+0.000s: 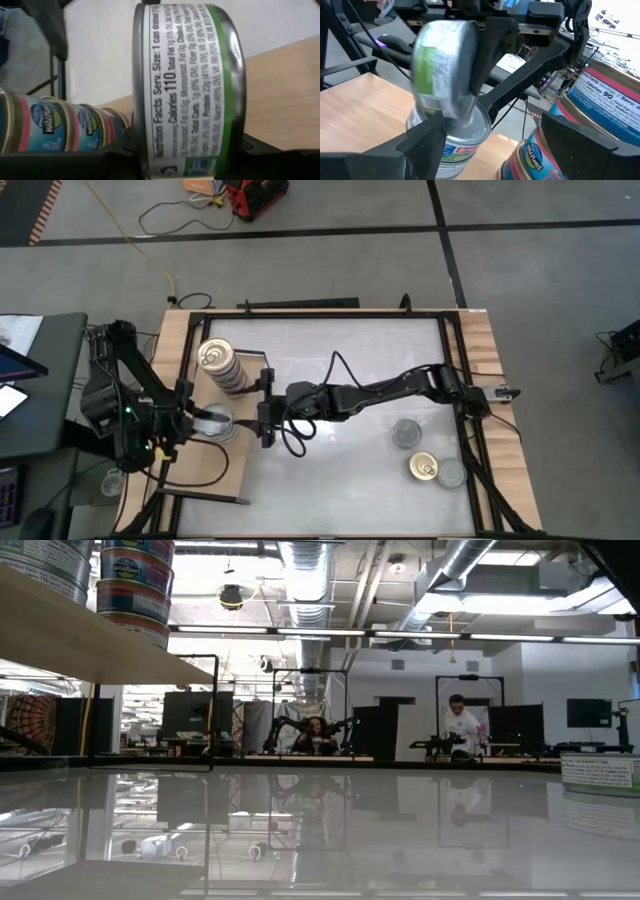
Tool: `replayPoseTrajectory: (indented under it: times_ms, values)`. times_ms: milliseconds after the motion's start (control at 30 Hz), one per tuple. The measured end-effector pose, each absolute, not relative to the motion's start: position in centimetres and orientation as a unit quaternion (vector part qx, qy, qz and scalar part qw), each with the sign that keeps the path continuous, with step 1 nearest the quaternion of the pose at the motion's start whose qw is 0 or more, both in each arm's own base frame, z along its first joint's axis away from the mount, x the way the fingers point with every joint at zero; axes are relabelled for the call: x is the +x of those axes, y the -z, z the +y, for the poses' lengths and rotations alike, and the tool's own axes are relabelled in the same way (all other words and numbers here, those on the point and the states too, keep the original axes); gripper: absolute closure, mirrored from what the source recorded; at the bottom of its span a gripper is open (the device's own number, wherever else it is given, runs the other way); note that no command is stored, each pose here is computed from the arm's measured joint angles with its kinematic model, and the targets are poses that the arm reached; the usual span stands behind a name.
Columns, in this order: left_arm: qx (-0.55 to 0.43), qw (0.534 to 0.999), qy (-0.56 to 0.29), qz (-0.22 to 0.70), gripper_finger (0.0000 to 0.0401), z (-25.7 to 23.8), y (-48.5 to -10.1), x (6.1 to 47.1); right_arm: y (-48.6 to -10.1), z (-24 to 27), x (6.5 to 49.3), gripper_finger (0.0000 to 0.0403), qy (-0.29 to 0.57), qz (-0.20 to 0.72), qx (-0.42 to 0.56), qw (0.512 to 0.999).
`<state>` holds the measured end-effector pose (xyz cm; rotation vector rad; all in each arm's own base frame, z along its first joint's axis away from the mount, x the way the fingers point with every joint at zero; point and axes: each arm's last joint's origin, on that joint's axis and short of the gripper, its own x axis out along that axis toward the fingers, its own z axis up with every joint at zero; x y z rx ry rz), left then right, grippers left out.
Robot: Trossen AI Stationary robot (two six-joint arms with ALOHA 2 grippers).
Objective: Stack canned seafood by type on shelf
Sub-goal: Stack the green tuna can on top of the green tuna can on the shelf
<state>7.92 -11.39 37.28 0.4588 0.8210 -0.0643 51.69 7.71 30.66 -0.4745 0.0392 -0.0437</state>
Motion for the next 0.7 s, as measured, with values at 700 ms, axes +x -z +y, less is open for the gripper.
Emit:
replayPoseTrajectory:
  times_ms: [700]
  values:
    - [0.239,0.899,0.009,0.368,0.0164,-11.23,-37.43,8.02,-30.64,7.93,51.68,0.0047,0.004,0.016,-0.231,0.973]
